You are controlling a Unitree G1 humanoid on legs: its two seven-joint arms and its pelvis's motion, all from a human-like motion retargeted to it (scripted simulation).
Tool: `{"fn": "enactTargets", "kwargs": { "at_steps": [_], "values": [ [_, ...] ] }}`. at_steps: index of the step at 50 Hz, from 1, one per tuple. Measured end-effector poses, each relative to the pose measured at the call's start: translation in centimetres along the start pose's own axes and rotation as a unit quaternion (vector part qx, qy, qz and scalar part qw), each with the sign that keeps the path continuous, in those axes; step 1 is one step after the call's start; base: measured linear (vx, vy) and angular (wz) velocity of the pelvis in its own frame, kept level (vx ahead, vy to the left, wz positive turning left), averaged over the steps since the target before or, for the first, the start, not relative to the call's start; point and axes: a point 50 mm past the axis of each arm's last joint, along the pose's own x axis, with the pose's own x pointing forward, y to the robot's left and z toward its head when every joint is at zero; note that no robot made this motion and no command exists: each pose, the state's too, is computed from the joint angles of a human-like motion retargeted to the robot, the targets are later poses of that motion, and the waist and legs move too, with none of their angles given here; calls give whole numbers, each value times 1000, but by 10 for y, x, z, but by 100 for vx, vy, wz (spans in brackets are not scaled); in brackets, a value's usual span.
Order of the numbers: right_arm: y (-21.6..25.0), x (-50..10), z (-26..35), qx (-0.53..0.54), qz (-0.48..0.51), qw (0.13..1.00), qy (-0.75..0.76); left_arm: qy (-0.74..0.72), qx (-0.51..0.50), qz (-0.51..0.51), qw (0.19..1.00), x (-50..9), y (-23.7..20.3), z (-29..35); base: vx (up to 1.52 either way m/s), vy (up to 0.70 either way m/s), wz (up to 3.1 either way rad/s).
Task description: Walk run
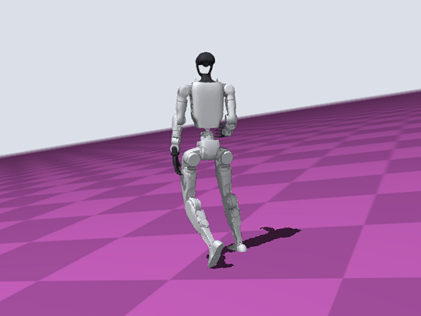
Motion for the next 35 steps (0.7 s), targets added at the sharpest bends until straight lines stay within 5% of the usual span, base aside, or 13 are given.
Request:
{"fn": "enactTargets", "kwargs": {
  "at_steps": [9, 18, 24, 28, 35],
  "values": [
    [-20, 17, 26, -52, 12, 997, -52, 237, -17, -60, 970, -30, -64, -156, 48, -2, 124],
    [-39, 16, 35, -74, -39, 994, -70, 276, -216, -68, 934, -48, -106, -191, 49, 5, 220],
    [-20, 7, 16, -49, -23, 998, -32, 231, -303, -125, 916, -40, -146, -167, 74, -3, 46],
    [-13, -3, 10, -52, -32, 998, -25, 131, -334, -117, 926, -16, -135, -112, 62, 15, 226],
    [-27, -25, -1, -19, -93, 995, 8, -66, -125, -14, 990, 8, -35, 14, 55, 9, 303]
  ]
}}
